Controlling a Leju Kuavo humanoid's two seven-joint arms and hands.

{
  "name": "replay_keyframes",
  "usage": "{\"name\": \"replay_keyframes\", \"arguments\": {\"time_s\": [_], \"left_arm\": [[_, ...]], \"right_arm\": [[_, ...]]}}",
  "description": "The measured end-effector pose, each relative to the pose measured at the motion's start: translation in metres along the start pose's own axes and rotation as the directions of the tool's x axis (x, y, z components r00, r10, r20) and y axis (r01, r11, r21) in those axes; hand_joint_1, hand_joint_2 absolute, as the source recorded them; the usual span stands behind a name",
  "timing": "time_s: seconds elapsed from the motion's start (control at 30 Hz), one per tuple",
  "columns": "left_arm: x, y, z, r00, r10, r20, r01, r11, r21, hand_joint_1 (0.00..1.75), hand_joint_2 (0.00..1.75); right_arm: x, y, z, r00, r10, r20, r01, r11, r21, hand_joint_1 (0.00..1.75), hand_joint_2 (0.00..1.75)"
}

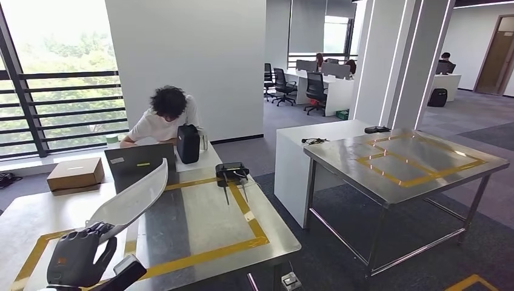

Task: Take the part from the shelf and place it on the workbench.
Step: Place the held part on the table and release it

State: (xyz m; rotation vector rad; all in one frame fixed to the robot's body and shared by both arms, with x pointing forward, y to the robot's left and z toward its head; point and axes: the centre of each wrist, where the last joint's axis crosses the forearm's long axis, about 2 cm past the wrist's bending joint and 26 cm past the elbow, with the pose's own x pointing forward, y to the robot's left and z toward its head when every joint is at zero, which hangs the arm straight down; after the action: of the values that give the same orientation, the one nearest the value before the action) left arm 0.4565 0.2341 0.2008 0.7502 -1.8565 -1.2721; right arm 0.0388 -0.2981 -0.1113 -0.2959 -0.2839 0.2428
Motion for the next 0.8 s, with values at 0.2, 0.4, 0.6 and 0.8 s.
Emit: {"name": "replay_keyframes", "arguments": {"time_s": [0.2, 0.4, 0.6, 0.8], "left_arm": [[0.001, 0.003, -0.003, 1.000, -0.004, -0.006, 0.004, 1.000, 0.001, 1.75, 1.75], [-0.001, 0.003, -0.002, 1.000, -0.009, -0.016, 0.009, 1.000, 0.003, 1.75, 1.75], [-0.008, -0.001, 0.005, 0.999, -0.017, -0.047, 0.017, 1.000, -0.002, 1.75, 1.75], [-0.020, 0.008, 0.008, 0.996, -0.033, -0.082, 0.034, 0.999, 0.010, 1.75, 1.75]], "right_arm": [[0.000, -0.001, 0.000, 1.000, 0.007, -0.002, -0.007, 1.000, 0.001, 0.00, 0.00], [0.000, -0.001, 0.000, 1.000, 0.004, -0.001, -0.004, 1.000, 0.000, 0.00, 0.00], [-0.001, 0.001, 0.000, 1.000, 0.002, -0.002, -0.002, 1.000, 0.002, 0.00, 0.00], [0.000, 0.003, 0.001, 1.000, -0.001, -0.001, 0.001, 1.000, 0.004, 0.00, 0.00]]}}
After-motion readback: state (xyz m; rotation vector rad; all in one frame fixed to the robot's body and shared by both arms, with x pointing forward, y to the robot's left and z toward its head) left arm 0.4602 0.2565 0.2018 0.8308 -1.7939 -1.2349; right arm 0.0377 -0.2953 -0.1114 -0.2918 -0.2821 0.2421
